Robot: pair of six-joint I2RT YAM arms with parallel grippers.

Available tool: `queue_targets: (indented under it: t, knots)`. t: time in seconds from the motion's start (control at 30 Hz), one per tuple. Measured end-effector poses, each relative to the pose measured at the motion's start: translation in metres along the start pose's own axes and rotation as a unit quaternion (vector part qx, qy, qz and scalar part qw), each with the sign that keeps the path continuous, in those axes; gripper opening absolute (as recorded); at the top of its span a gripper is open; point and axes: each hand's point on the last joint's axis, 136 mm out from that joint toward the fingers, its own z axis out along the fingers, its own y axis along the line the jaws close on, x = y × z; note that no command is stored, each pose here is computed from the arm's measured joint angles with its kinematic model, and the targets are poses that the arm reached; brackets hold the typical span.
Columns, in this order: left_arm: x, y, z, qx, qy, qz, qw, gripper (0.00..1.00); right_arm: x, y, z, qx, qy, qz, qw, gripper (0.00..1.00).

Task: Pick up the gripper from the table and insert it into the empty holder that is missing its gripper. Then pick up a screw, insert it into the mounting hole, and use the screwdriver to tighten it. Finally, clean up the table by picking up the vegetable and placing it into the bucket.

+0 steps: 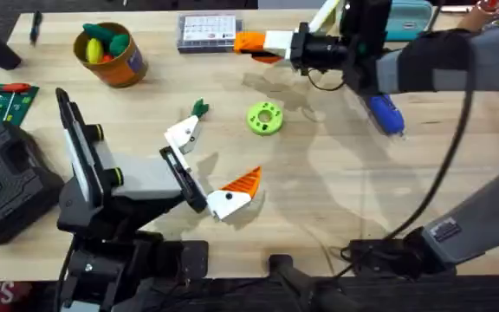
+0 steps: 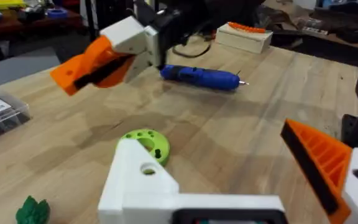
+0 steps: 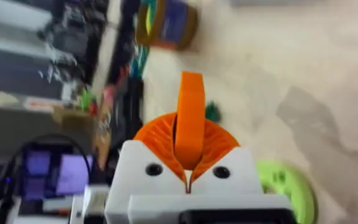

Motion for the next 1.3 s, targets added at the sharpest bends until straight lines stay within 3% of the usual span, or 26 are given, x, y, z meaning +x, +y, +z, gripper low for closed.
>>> queue_targets:
  t: [0.17,0.3,0.53,0.93,1.13,1.3]
  knots:
    - [0.000,0.000,0.000,0.000,0.000,0.000,1.000,0.988,0.024,0.014,-0.022,0.045,0.052,0.010,0.998,0.018]
    - [0.000,0.001,0.000,-0.002,0.000,0.000,1.000,0.987,0.057,0.059,-0.059,0.067,0.106,-0.016,0.992,0.019]
    - [0.000,0.001,0.000,-0.002,0.000,0.000,1.000,0.985,0.109,0.109,-0.090,0.023,0.189,-0.024,0.981,0.020]
    - [0.000,0.001,0.000,-0.004,0.000,0.000,1.000,0.986,0.155,0.112,-0.056,-0.116,0.299,0.013,0.947,0.019]
    - [0.000,0.001,0.000,-0.004,0.000,0.000,1.000,0.986,0.164,0.099,-0.042,-0.142,0.323,0.061,0.934,0.018]
    - [0.000,0.001,0.000,-0.004,0.000,0.000,1.000,0.986,0.169,0.109,-0.034,-0.166,0.337,0.066,0.924,0.019]
